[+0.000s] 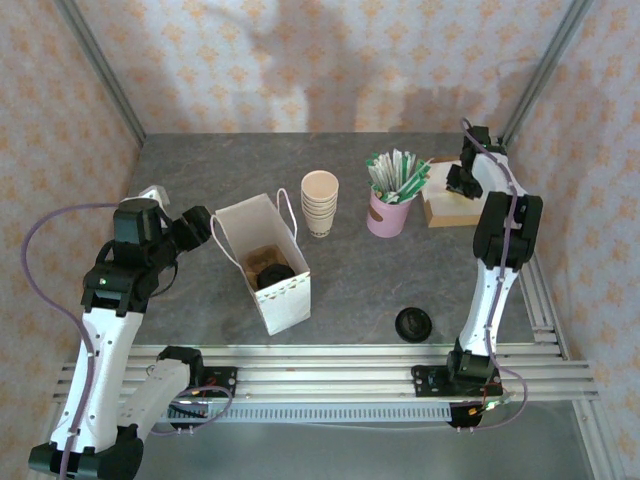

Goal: Pack the takeout coffee

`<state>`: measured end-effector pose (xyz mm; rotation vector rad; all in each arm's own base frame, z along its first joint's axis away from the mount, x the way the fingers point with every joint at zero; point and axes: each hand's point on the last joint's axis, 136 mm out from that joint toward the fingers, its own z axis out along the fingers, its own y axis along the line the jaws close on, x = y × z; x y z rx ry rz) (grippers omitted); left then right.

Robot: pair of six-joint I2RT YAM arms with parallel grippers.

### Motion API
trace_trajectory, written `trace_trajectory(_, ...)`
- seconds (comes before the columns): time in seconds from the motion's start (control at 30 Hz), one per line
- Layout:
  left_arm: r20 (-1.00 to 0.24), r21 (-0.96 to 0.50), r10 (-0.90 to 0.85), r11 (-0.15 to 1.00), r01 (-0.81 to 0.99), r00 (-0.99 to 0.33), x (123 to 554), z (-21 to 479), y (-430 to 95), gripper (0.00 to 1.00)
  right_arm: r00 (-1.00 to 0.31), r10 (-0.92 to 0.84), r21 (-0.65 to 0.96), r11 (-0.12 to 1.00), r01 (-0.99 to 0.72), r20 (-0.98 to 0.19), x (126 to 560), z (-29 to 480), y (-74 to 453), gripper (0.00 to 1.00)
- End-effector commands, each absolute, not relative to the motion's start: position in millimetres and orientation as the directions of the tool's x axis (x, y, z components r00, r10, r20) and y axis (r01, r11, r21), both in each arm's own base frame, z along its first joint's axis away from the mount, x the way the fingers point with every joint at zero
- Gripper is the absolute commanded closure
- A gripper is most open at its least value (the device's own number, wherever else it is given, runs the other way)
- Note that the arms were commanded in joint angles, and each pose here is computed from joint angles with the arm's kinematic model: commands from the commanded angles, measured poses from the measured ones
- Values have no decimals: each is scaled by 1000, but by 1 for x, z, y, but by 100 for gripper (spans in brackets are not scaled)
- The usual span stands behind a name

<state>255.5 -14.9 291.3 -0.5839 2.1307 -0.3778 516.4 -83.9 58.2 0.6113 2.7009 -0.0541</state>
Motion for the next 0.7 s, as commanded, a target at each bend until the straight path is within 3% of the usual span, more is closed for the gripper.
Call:
trace_trajectory(0.0, -689, -426, -505, 863, -272, -520, 254, 287, -12, 27, -847, 409, 4, 901, 433, -339, 511, 49, -92, 75)
trace_trajectory(0.23, -690, -426, -506, 862, -276, -517, 254, 287, -12, 27, -844, 413, 7, 899, 437, -344, 512, 52, -92, 92)
trace_trajectory(0.57, -690, -438, -512, 858, -269, -512, 255, 290, -13, 27, -801, 411, 39, 898, 439, -436, 514, 102, -92, 89)
trace_trajectory(0.67, -688, -443, -515, 856, -266, -511, 256, 291, -14, 27, -786, 415, 62, 897, 438, -458, 515, 113, -90, 94)
